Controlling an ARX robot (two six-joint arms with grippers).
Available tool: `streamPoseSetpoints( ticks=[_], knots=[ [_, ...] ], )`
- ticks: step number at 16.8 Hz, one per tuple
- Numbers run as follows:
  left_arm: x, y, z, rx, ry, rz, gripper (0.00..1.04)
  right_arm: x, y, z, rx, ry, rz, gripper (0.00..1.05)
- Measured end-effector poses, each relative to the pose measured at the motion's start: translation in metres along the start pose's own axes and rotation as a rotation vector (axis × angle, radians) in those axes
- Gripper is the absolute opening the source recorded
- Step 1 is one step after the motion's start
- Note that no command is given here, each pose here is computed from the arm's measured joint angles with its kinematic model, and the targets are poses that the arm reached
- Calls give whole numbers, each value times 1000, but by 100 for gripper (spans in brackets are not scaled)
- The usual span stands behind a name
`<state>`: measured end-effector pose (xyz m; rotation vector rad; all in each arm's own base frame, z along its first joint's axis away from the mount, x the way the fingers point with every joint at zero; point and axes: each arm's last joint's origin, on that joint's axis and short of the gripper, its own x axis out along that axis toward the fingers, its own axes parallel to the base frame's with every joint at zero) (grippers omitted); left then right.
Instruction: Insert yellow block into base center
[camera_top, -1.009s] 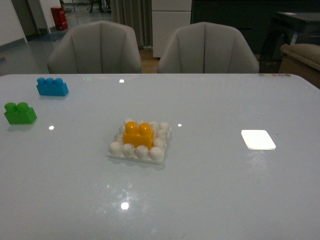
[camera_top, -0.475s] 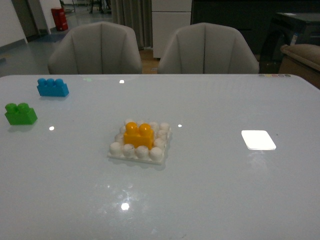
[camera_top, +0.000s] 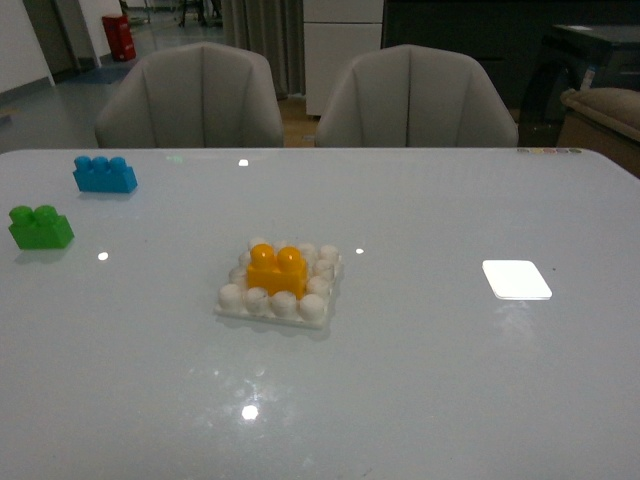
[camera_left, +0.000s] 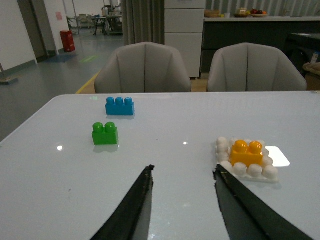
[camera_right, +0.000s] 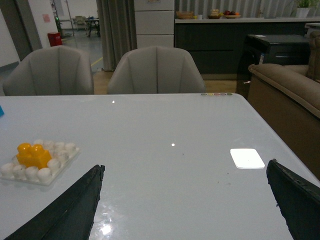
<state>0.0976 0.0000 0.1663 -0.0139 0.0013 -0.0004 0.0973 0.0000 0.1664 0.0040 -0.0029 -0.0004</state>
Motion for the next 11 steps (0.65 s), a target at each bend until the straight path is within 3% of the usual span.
streamPoseSetpoints(
  ticks=[2,5,6,11],
  knots=[
    [0,0,0,0,0,0,54,0,0,0,0,0,0,98],
    [0,0,0,0,0,0,94,0,0,0,0,0,0,98],
    [0,0,0,2,0,0,100,0,0,0,0,0,0,98],
    [0,0,0,3,0,0,98,0,0,0,0,0,0,98]
  ],
)
